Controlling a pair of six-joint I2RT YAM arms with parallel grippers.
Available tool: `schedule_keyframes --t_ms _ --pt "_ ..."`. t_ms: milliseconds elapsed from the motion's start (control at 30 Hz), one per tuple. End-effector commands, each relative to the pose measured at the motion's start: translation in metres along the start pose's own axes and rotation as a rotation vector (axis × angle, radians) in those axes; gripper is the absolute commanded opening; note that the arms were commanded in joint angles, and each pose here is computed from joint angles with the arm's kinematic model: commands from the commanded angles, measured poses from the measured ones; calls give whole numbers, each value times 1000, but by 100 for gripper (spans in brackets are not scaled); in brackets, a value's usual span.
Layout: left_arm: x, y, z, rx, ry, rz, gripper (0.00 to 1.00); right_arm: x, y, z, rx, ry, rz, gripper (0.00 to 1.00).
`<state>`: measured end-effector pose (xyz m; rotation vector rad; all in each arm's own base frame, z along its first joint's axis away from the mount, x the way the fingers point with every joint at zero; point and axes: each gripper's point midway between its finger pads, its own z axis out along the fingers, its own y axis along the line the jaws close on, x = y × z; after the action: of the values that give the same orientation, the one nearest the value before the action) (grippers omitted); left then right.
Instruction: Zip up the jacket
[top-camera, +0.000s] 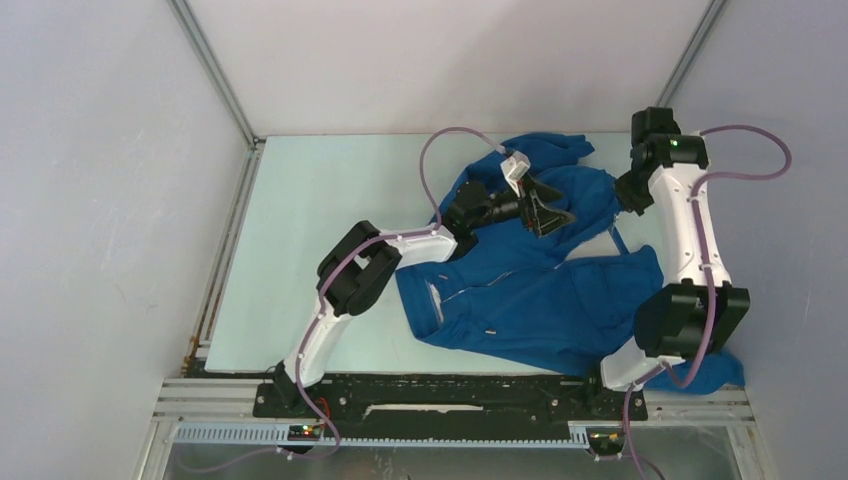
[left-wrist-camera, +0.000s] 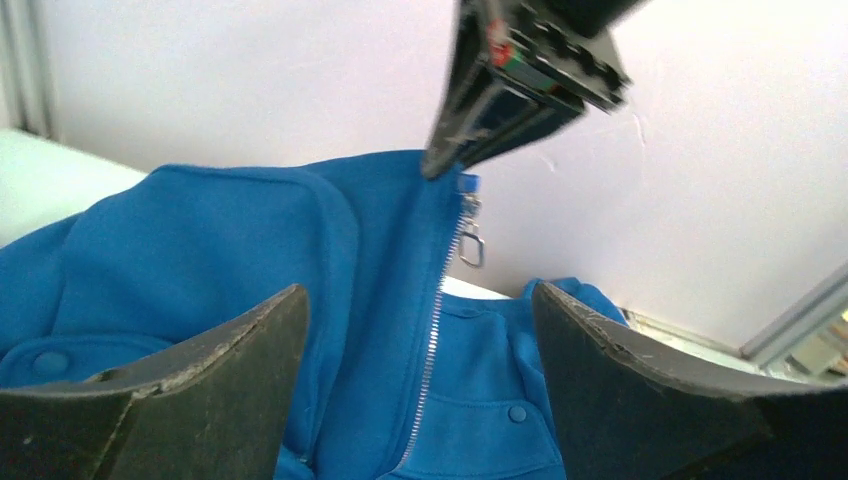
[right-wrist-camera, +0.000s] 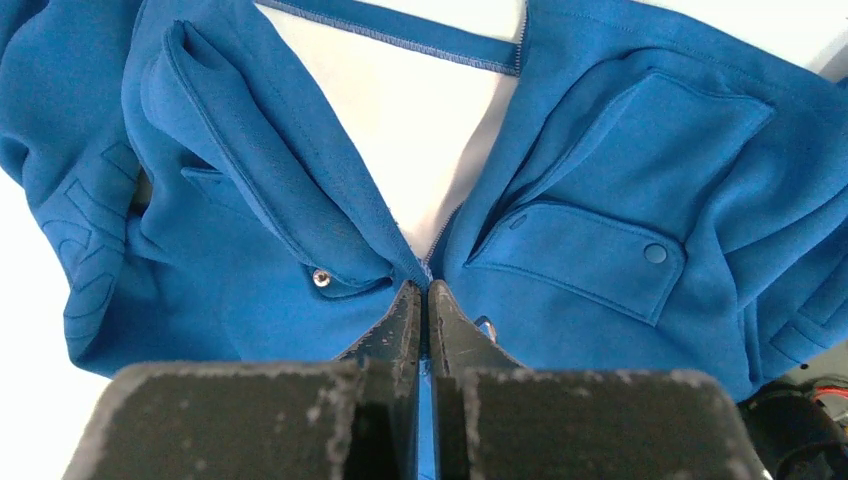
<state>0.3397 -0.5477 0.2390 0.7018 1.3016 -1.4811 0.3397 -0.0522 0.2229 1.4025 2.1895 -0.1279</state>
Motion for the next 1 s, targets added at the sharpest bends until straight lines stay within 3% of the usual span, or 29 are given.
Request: schedule_keyframes --t_ms 0,167,533,800,967 --pt "-3 -40 12 201 19 129 84 -7 -3 -10 88 -1 -60 0" --pt "23 -32 25 101 137 267 83 -2 -8 -14 196 -21 -130 0" --pt "13 -31 41 87 48 192 89 22 11 3 182 141 -246 0" --pt "22 -28 46 97 113 191 81 40 23 -2 58 238 -294 0" --pt "30 -9 52 49 199 188 65 51 33 -6 -40 306 -321 0"
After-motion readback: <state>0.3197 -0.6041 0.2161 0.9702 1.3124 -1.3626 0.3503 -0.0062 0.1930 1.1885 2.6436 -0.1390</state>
